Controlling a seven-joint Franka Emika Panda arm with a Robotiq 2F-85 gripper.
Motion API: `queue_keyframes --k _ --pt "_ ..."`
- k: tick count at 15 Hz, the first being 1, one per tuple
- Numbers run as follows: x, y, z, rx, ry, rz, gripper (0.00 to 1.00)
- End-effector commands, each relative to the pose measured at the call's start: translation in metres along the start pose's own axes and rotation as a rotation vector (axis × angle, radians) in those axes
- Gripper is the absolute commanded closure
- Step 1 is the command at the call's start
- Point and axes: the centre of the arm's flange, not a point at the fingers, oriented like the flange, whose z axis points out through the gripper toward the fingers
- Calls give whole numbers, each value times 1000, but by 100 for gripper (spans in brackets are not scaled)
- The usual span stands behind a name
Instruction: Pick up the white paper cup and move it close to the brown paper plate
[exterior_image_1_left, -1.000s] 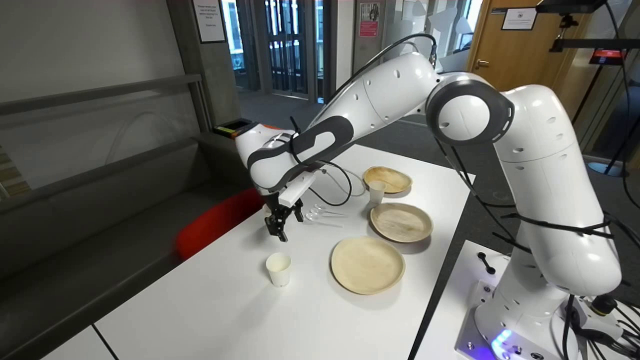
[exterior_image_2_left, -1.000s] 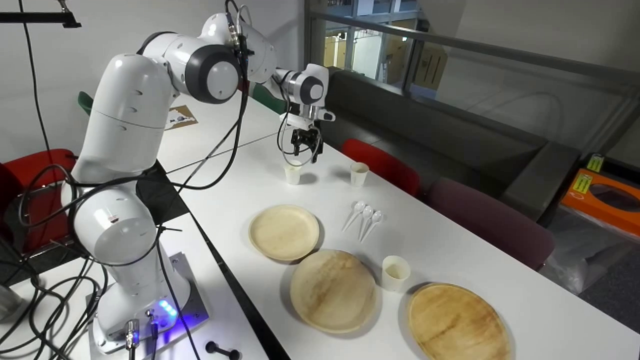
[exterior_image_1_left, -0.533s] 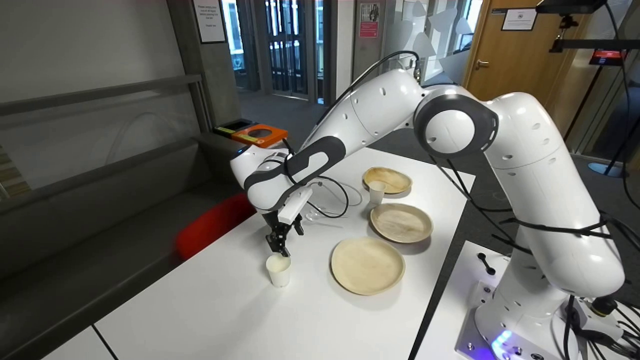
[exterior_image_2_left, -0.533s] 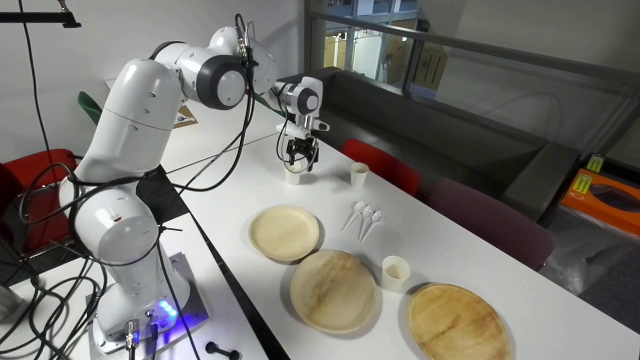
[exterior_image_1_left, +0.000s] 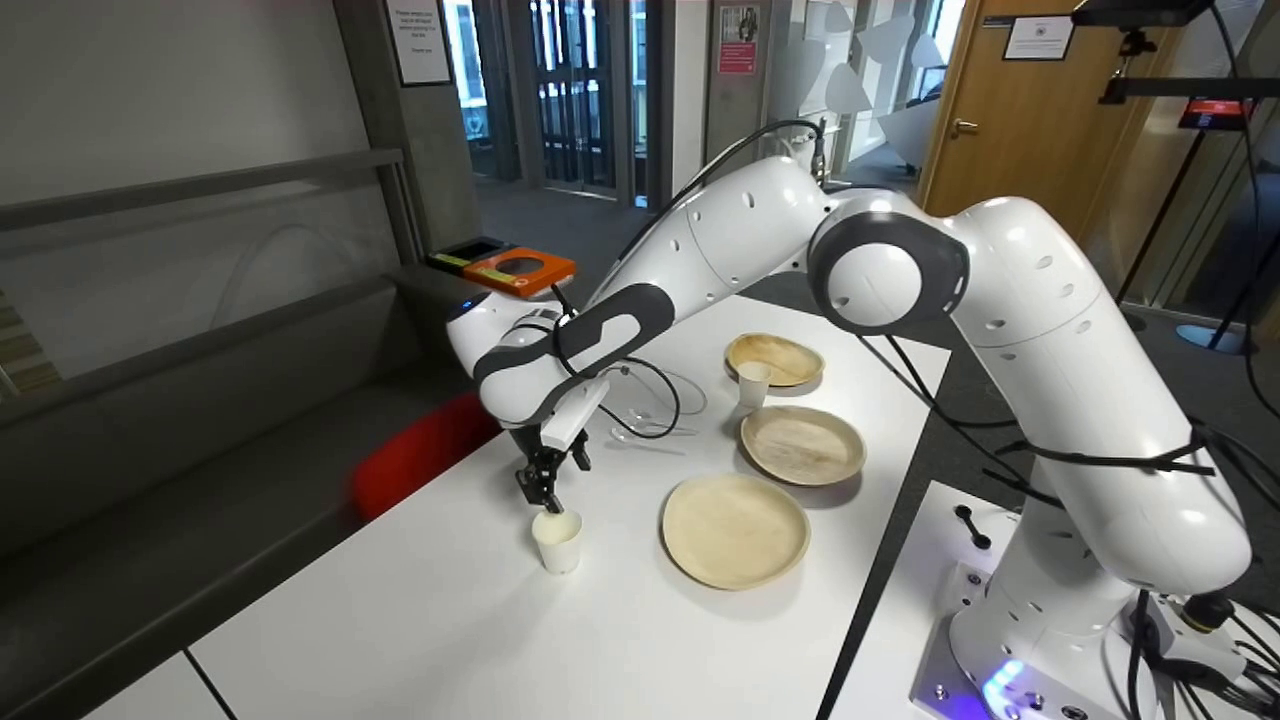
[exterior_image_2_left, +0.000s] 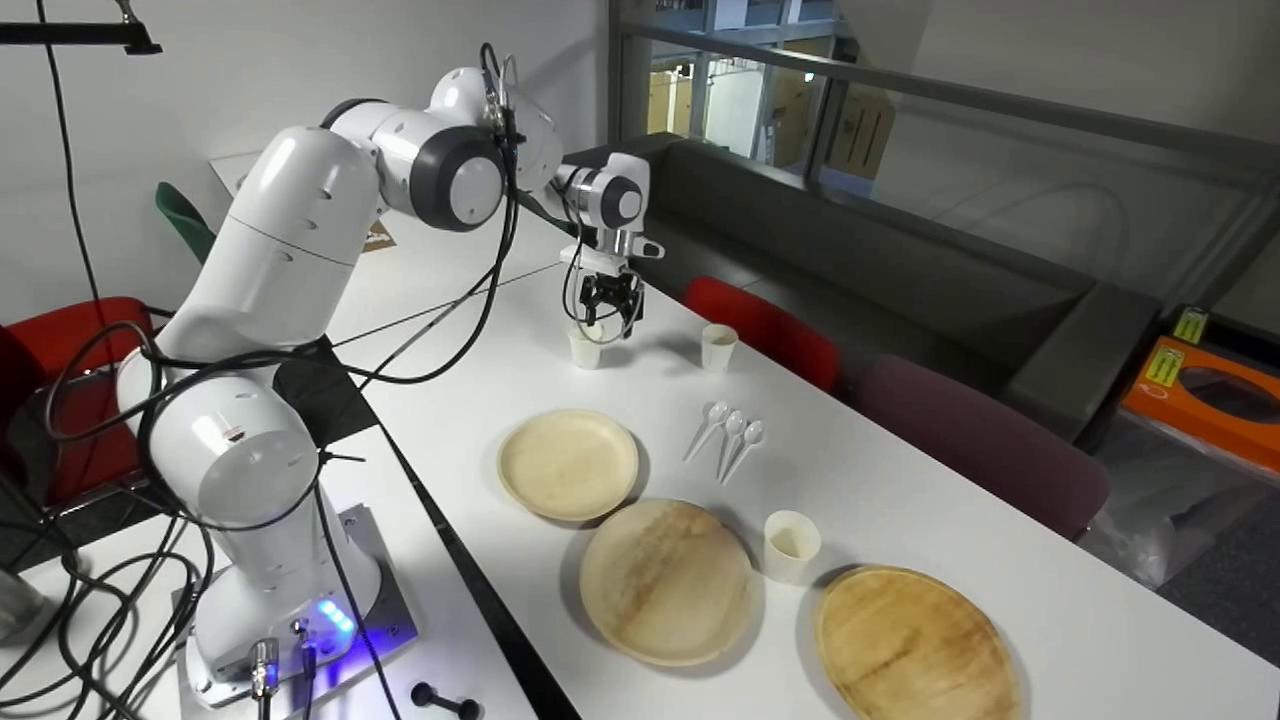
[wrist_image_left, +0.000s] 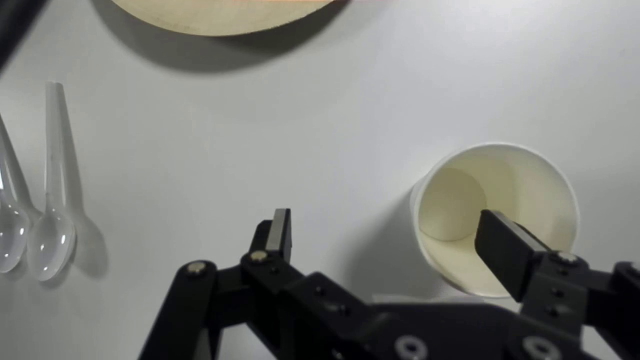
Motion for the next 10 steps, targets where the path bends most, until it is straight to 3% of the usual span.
queue_keyframes --k 1,10 --pt "14 5 -8 -24 -5 -21 0" --pt "18 12 4 -22 -21 -6 0"
